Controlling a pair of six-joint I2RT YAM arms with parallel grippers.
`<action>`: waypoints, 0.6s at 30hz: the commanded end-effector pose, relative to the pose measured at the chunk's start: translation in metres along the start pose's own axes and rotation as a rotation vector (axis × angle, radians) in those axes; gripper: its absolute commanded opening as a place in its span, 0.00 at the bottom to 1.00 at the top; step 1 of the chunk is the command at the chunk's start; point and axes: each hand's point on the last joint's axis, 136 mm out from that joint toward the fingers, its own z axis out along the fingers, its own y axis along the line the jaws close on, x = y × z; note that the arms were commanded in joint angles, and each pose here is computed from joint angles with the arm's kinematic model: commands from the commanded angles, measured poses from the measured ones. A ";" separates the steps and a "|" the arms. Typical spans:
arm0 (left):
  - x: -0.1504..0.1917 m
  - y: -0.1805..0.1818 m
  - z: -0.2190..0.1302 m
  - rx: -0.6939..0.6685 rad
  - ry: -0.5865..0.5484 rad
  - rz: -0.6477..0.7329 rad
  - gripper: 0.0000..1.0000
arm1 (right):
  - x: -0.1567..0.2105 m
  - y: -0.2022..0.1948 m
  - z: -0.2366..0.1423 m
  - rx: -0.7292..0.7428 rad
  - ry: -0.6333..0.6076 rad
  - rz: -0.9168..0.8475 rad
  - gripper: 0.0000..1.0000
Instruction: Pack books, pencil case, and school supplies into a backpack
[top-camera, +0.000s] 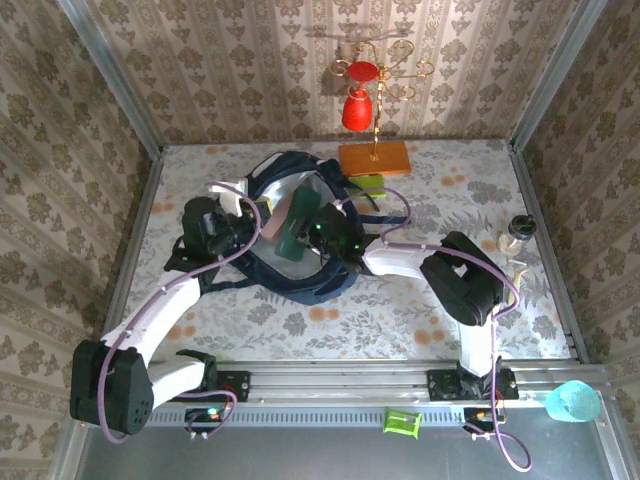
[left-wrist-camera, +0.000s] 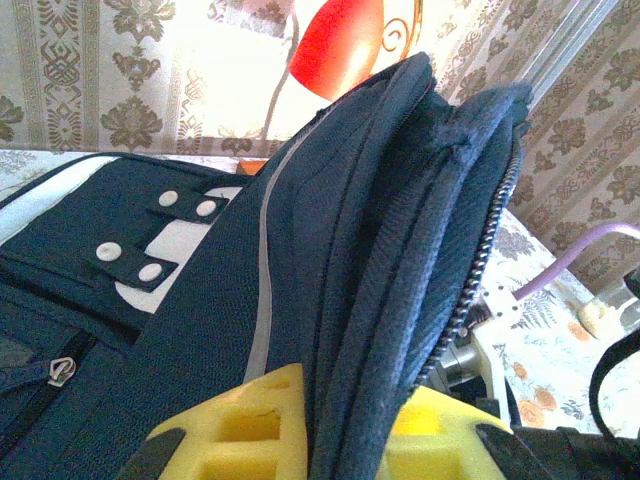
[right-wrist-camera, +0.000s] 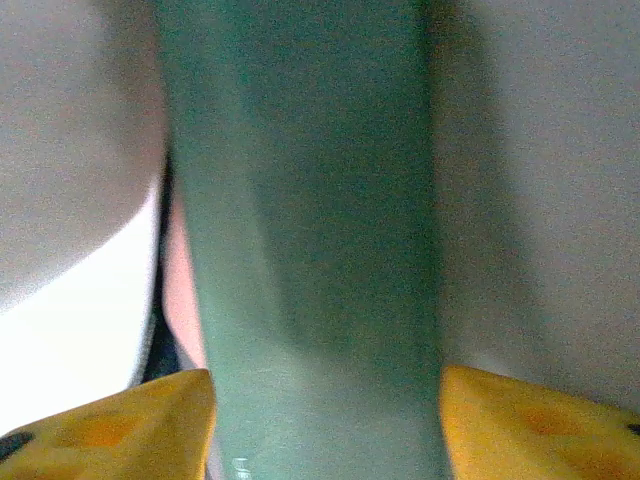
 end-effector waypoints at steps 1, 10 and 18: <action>-0.043 -0.026 -0.005 0.094 -0.143 0.083 0.00 | -0.005 0.021 0.002 -0.029 -0.019 -0.004 0.66; -0.041 -0.022 -0.005 0.076 -0.141 0.092 0.00 | -0.017 -0.006 -0.041 0.112 -0.039 -0.242 0.73; -0.039 -0.022 -0.002 0.083 -0.130 0.085 0.00 | -0.015 -0.002 -0.052 0.105 0.004 -0.346 0.73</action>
